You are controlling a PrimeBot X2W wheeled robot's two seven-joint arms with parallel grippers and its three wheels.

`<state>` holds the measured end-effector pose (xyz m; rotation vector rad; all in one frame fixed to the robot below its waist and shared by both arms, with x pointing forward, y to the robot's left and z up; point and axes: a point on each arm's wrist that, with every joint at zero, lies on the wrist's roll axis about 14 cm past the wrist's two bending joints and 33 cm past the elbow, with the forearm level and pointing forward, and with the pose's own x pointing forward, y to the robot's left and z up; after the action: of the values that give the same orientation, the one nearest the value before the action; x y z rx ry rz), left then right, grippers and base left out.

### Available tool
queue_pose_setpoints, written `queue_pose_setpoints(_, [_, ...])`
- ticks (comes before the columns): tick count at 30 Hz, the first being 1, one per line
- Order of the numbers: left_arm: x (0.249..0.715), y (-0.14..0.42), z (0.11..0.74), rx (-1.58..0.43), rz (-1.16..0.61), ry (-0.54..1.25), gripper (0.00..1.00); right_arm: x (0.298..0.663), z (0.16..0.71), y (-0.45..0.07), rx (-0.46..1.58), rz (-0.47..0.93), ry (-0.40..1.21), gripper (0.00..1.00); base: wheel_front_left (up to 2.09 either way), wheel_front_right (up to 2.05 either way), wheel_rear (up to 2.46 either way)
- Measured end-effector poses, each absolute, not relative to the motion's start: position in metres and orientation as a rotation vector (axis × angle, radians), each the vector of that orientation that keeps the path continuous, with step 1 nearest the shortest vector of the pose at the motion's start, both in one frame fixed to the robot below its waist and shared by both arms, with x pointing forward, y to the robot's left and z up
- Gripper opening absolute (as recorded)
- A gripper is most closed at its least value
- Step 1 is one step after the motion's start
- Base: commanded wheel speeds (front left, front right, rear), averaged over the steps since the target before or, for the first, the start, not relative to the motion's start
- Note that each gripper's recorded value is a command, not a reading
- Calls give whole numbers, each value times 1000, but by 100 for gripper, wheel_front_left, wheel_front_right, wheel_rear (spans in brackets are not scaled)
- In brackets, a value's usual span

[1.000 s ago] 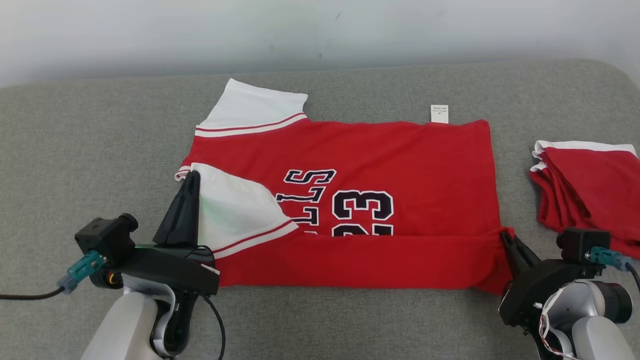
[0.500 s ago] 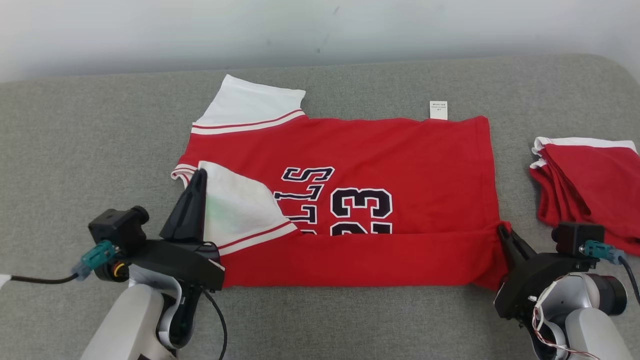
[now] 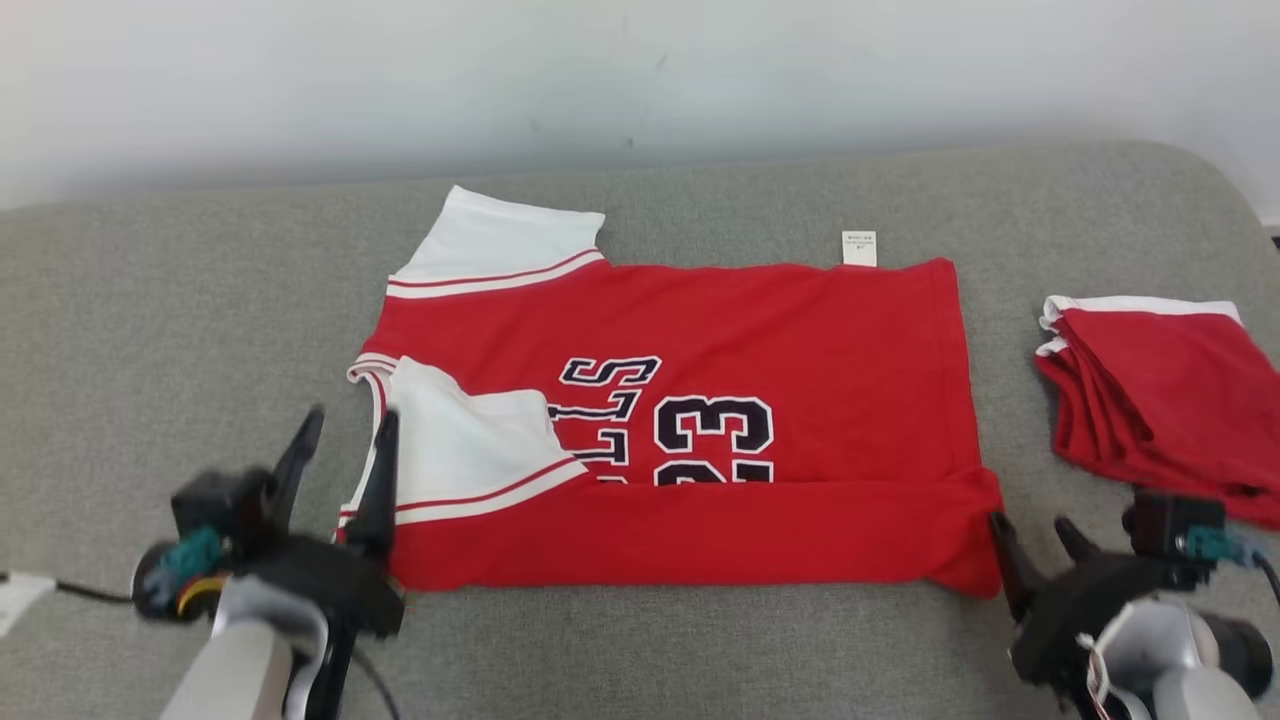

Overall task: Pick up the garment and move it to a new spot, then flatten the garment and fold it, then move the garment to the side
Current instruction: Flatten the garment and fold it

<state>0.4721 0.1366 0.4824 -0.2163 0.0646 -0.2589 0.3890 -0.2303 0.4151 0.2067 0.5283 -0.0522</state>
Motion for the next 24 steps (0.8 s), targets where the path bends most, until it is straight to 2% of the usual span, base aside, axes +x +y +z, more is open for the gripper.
queue_pose_setpoints(9, [428, 166, 430, -187, -167, 230, 100, 354, 428, -256, 215, -138, 518, 100, 0, 0, 0])
queue_pose_setpoints(14, [420, 175, 408, -223, -78, 321, 100, 353, 440, -249, 238, -129, 484, 100, 0, 0, 0])
queue_pose_setpoints(23, [429, 166, 384, -263, -58, 446, 100, 358, 438, -237, 244, -103, 495, 100, 0, 0, 0])
queue_pose_setpoints(24, [429, 165, 380, -268, -58, 465, 68, 359, 437, -238, 244, -104, 497, 100, 0, 0, 0])
